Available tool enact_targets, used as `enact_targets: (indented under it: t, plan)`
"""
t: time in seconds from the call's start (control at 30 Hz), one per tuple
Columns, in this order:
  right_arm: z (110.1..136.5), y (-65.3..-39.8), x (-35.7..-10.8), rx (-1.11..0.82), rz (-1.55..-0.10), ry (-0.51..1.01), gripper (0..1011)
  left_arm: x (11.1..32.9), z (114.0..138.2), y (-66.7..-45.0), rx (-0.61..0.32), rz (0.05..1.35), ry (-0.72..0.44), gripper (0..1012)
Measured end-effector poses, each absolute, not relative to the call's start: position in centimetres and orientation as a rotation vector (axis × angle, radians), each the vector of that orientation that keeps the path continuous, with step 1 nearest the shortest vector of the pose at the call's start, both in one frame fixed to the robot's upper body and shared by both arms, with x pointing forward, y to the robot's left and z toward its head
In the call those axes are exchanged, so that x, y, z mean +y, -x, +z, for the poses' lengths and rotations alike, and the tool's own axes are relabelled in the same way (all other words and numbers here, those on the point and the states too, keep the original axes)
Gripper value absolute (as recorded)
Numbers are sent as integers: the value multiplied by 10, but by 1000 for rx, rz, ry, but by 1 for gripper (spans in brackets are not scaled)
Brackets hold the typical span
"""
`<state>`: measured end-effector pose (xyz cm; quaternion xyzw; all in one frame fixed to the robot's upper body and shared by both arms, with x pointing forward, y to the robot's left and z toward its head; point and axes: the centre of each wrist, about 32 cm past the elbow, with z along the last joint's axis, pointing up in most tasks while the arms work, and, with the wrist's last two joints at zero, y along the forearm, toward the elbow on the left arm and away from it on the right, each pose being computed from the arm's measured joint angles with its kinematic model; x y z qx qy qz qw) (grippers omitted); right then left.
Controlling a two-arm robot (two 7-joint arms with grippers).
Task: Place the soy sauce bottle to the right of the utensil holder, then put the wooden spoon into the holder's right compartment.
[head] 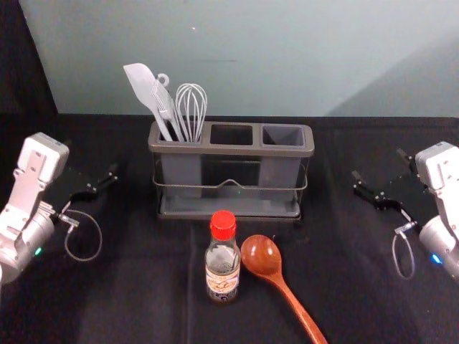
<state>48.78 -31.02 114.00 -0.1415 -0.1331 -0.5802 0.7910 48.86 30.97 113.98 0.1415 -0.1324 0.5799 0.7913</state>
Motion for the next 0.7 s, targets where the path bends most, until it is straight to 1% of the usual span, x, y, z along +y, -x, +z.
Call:
enact_targets:
  t: [0.13, 0.43, 0.53, 0.7]
  plan:
    - [1140, -482, -311, -293, -1245, 308, 1004, 310, 1140, -489, -285, 1248, -304, 1000]
    - [1145, -450, -304, -320, -1226, 301, 1004, 310, 1140, -489, -285, 1248, -304, 1000]
    - [1145, -434, -297, -312, -1215, 269, 1004, 310, 1140, -489, -285, 1248, -305, 1000]
    - [1144, -418, -289, -293, -1203, 220, 1004, 310, 1140, -489, -285, 1248, -304, 1000]
